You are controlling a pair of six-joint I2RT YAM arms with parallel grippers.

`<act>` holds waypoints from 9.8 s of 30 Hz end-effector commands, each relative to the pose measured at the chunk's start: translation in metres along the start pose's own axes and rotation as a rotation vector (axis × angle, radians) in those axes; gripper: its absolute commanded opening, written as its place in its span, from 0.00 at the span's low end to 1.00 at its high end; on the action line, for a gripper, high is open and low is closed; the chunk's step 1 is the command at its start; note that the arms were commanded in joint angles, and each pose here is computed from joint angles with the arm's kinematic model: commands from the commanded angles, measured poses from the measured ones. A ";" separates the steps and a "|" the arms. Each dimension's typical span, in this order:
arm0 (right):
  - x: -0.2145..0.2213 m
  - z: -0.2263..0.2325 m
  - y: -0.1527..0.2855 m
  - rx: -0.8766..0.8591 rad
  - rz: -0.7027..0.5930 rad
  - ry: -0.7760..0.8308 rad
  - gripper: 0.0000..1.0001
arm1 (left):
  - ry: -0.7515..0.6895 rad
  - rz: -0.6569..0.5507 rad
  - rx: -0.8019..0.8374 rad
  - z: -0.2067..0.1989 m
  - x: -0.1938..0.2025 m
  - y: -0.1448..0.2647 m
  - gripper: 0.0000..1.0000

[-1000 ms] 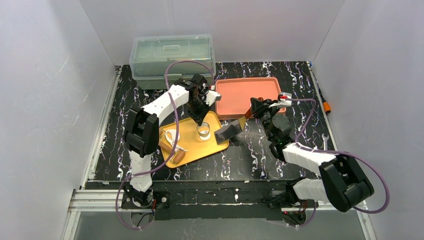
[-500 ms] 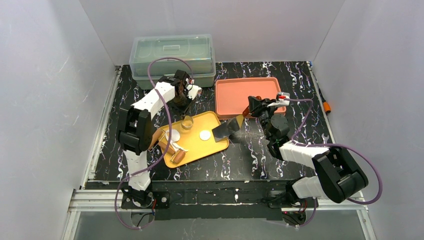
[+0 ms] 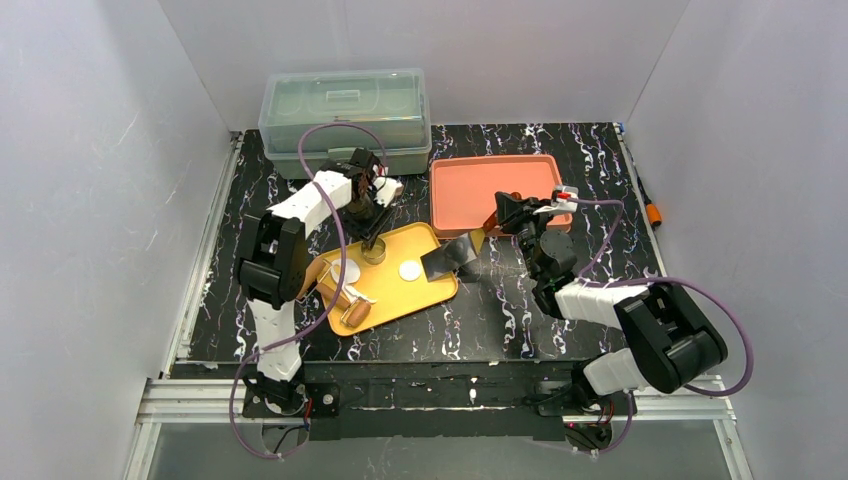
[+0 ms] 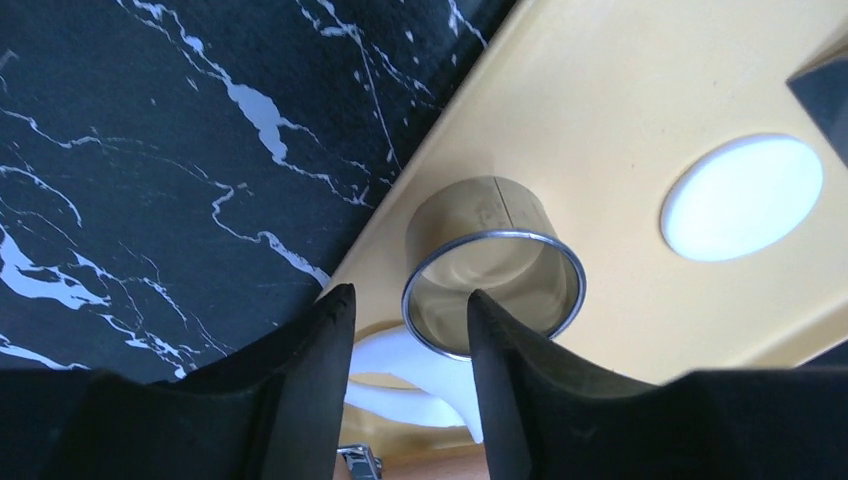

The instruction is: Roll out the dumpling wrappers from the dough

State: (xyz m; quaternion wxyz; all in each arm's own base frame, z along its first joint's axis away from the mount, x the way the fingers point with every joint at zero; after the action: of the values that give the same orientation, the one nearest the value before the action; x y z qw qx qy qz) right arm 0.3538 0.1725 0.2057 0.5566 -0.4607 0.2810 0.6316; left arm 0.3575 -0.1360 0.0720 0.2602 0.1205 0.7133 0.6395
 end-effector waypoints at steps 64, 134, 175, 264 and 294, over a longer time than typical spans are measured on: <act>0.018 0.025 -0.009 -0.088 -0.020 -0.062 0.01 | -0.362 -0.005 0.077 -0.063 0.048 -0.036 0.24; 0.091 0.107 -0.046 -0.619 0.276 0.059 0.01 | -0.217 -0.226 0.209 -0.063 0.047 0.089 0.48; 0.093 0.149 -0.039 -0.741 0.182 0.145 0.01 | 0.441 0.228 0.035 0.055 0.206 0.003 0.27; 0.159 0.161 -0.012 -0.773 0.360 -0.005 0.01 | 0.772 0.112 -0.107 0.089 0.184 -0.006 0.00; 0.197 0.172 0.003 -0.671 0.547 -0.178 0.01 | 0.784 0.093 -0.083 0.086 0.181 -0.007 0.00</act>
State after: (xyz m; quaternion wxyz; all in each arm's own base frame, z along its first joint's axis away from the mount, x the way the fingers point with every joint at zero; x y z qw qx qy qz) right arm 0.3277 0.4008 0.1454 0.2716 -0.4707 0.0657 0.8369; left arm 0.2160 0.0023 0.0361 -0.0990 -0.0320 0.7611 0.6403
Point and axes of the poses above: each gripper's point midway between its finger pads, its own y axis back along the fingers, its own z axis along the line the jaws close on, x = y × z, the point moved 2 cm from there along y, back along the fingers, and after that the axes turned 6 degrees about y, right-handed, at the moved point
